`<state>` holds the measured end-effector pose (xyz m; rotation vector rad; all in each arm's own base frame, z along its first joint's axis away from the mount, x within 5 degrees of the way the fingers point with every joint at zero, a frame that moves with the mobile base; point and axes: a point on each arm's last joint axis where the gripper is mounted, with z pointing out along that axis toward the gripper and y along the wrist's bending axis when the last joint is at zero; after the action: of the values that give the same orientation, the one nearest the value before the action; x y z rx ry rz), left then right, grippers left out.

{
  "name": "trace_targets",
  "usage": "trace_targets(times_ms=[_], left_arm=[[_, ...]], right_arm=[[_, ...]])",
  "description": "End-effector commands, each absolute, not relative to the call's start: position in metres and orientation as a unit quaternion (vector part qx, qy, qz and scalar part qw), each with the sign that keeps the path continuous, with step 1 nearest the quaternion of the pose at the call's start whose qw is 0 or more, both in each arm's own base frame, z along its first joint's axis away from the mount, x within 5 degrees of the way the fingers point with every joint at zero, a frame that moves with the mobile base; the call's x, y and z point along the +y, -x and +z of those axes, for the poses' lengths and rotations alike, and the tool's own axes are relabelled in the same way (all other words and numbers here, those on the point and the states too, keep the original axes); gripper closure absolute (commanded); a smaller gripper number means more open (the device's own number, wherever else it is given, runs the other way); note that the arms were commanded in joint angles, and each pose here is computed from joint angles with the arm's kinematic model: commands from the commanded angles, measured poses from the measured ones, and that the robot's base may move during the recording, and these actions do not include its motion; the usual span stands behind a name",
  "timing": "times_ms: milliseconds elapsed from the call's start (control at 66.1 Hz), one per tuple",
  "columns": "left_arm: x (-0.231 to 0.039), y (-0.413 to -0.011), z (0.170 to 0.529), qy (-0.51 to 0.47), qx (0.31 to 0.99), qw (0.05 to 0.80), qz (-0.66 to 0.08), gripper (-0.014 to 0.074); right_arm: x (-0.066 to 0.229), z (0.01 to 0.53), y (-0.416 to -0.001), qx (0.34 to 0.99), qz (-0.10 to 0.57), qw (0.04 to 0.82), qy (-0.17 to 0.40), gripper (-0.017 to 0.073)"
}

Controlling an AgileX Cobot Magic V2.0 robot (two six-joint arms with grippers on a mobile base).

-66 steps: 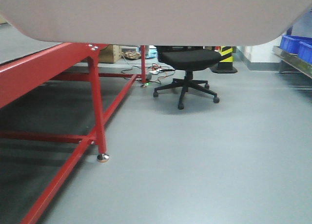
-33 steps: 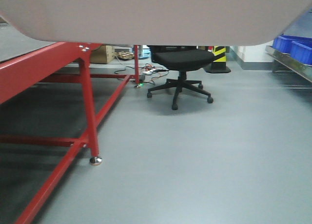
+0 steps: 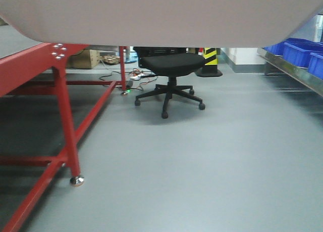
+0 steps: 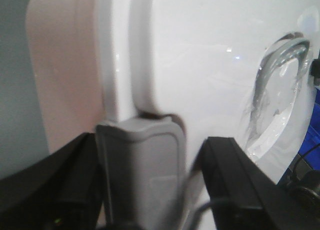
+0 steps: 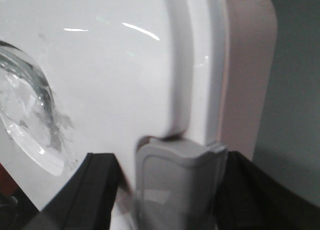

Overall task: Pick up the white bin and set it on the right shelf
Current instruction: 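Hold the bin raised in both grippers while the base backs away, then carry the bin in both grippers while driving to the blue-crate shelving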

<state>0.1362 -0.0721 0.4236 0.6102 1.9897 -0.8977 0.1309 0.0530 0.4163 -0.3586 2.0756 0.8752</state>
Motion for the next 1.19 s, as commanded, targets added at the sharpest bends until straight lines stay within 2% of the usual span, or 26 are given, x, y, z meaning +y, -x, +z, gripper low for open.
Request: trace_targets(times_ms=[0,1179], left_arm=[[-0.0841,-0.1178,0.4495,-0.262,0.732,0.434,-0.456,0.032],[-0.0841,-0.1189,0.4493,-0.261,0.732,0.434,-0.456,0.032]], right_arm=[[0.0648,0.4396,-0.1188,0.776,0.432,0.432,0.16,0.0122],[0.0647,0.4396,-0.1188,0.776,0.432,0.432,0.16,0.0122]])
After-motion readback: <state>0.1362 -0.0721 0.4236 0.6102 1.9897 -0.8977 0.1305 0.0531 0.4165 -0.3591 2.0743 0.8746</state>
